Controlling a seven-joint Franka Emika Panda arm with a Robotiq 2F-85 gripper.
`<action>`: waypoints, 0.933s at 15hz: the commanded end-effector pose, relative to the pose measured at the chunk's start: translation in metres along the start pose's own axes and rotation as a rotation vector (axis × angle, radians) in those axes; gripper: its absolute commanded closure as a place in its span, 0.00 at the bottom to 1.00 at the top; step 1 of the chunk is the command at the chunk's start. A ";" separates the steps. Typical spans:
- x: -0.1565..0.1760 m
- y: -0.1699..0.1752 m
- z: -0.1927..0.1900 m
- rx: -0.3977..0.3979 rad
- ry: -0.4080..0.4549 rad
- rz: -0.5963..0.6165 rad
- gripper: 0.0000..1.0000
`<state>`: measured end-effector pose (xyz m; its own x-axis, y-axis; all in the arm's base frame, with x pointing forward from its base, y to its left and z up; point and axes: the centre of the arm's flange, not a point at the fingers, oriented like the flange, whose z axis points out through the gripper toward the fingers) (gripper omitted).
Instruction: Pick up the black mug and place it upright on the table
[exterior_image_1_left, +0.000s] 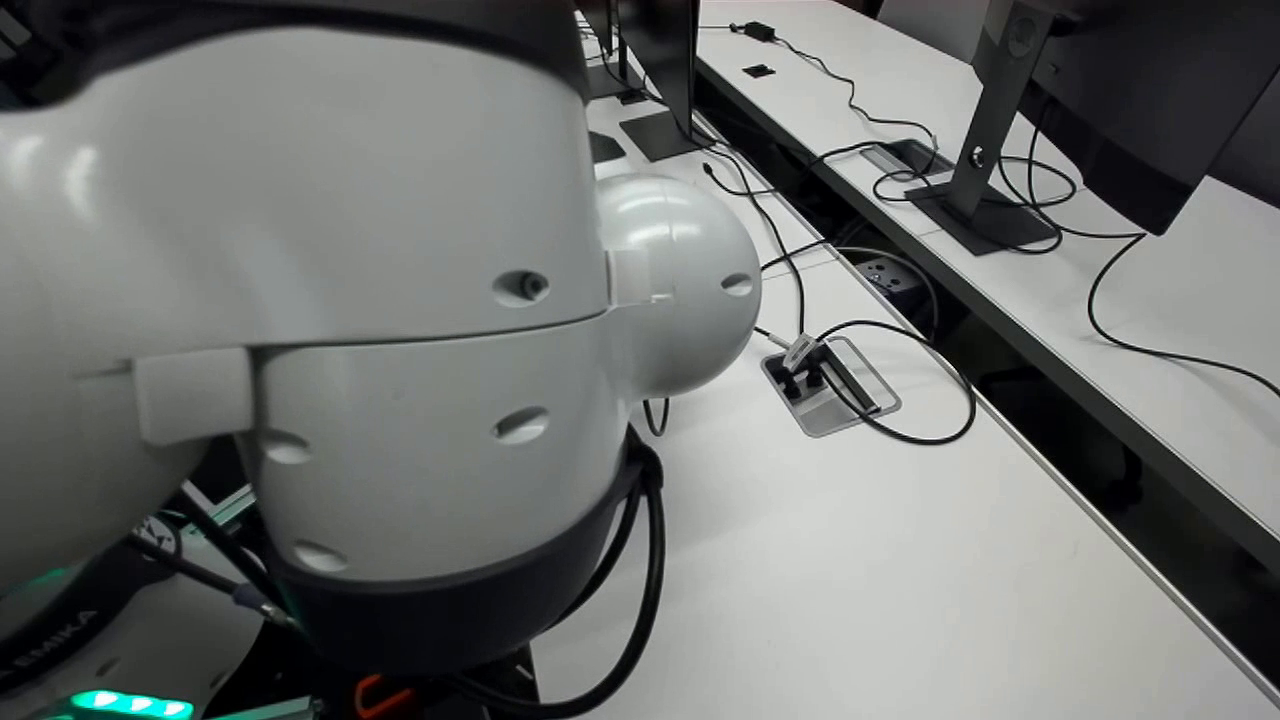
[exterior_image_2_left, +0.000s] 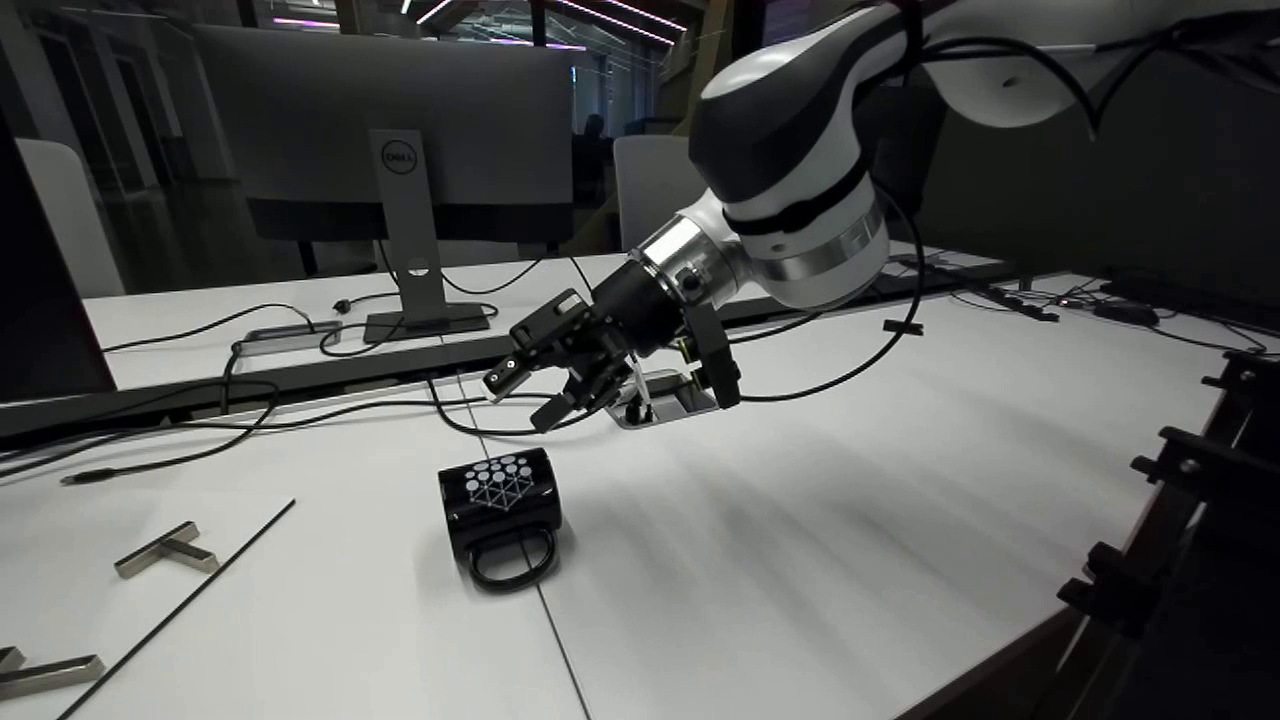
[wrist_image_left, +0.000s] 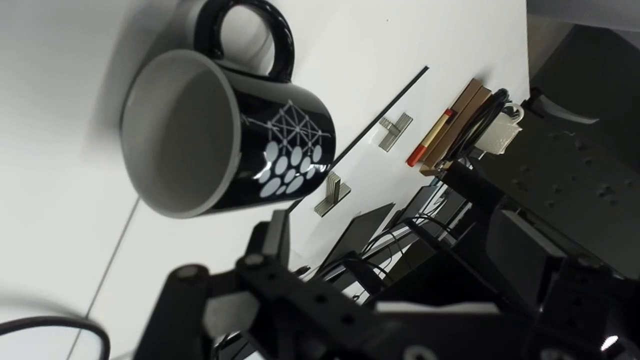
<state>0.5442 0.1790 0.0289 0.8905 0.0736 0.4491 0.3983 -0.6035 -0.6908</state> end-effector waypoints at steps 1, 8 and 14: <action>-0.008 0.032 0.010 -0.017 0.030 0.012 0.00; -0.005 0.061 0.016 -0.053 0.030 0.063 0.00; -0.001 0.078 0.028 -0.009 0.022 0.120 0.00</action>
<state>0.5634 0.1461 -0.0015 0.9261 -0.0072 0.3771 0.2842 -0.6439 -0.7103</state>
